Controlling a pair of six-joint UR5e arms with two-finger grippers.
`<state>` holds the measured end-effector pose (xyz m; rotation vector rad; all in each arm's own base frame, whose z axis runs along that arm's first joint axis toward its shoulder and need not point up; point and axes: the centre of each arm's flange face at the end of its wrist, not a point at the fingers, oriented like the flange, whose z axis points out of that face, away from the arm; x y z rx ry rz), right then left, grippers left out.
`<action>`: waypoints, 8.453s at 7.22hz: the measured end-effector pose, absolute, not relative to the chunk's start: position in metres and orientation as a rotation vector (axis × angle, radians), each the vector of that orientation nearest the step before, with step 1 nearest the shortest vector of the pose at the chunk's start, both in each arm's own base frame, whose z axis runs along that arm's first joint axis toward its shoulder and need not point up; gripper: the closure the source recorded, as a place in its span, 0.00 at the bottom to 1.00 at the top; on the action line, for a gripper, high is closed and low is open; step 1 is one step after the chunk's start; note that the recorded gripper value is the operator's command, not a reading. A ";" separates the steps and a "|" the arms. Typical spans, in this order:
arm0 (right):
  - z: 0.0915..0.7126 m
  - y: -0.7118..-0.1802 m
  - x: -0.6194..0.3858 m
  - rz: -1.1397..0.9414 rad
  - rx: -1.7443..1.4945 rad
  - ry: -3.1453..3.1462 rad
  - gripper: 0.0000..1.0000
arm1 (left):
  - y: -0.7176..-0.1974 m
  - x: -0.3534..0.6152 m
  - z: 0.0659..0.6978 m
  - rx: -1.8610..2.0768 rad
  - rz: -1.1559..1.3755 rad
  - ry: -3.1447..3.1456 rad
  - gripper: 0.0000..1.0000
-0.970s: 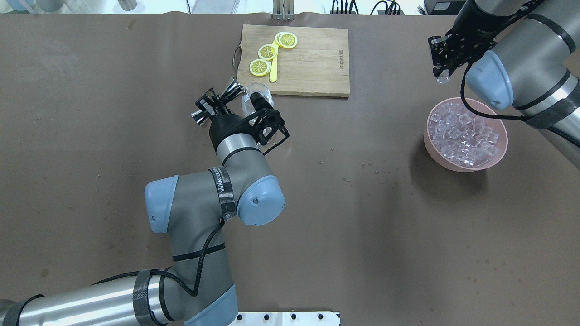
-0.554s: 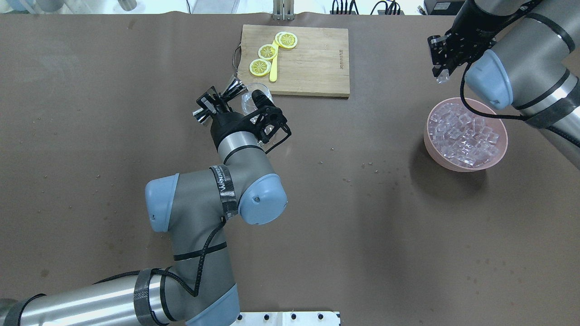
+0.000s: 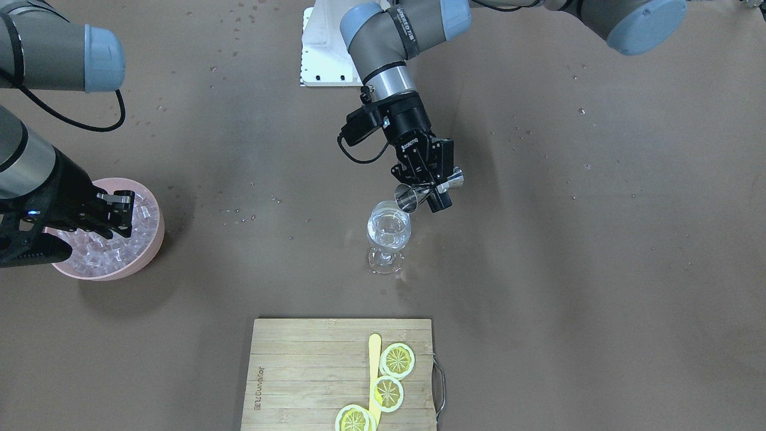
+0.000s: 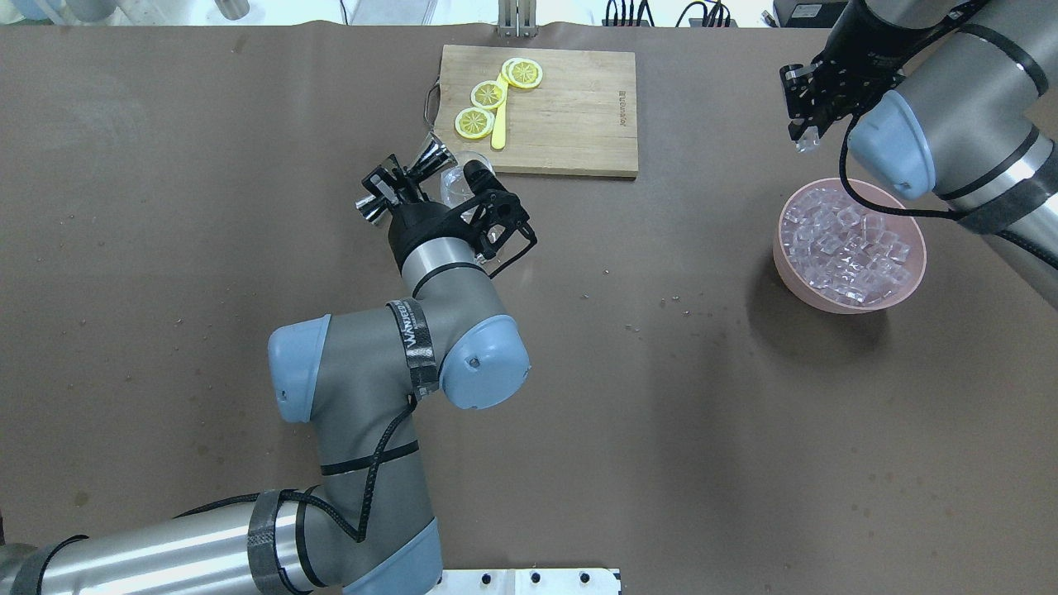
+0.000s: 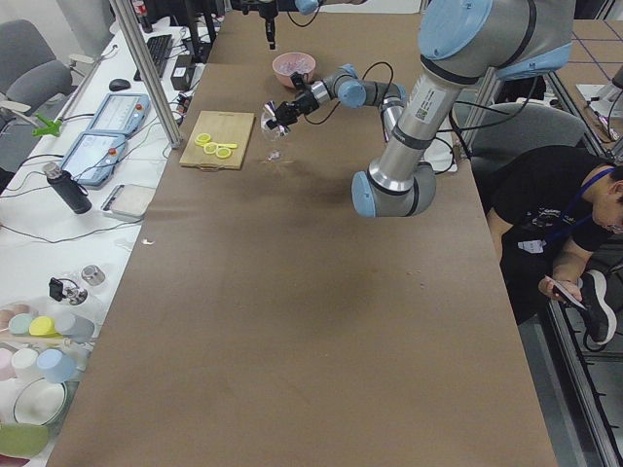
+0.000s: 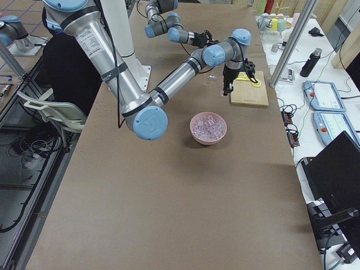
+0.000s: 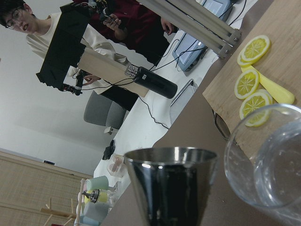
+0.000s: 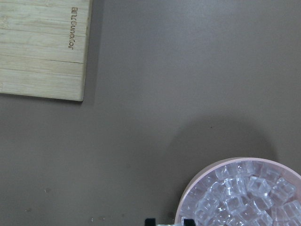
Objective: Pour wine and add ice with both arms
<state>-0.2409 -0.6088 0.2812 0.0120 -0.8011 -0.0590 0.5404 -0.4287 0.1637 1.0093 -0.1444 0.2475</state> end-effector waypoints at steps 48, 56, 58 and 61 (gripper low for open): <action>0.433 -0.691 -0.146 0.047 0.044 -0.796 0.00 | -0.398 0.222 0.734 1.160 -0.598 0.574 0.97; 0.532 -0.654 -0.039 0.085 0.003 -0.804 0.00 | -0.402 0.221 0.730 1.154 -0.601 0.587 0.95; 0.529 -0.656 -0.026 0.092 0.016 -0.808 0.00 | -0.403 0.223 0.730 1.153 -0.601 0.588 0.94; 0.526 -0.656 0.003 0.059 0.054 -0.815 0.00 | -0.409 0.232 0.727 1.150 -0.598 0.577 0.94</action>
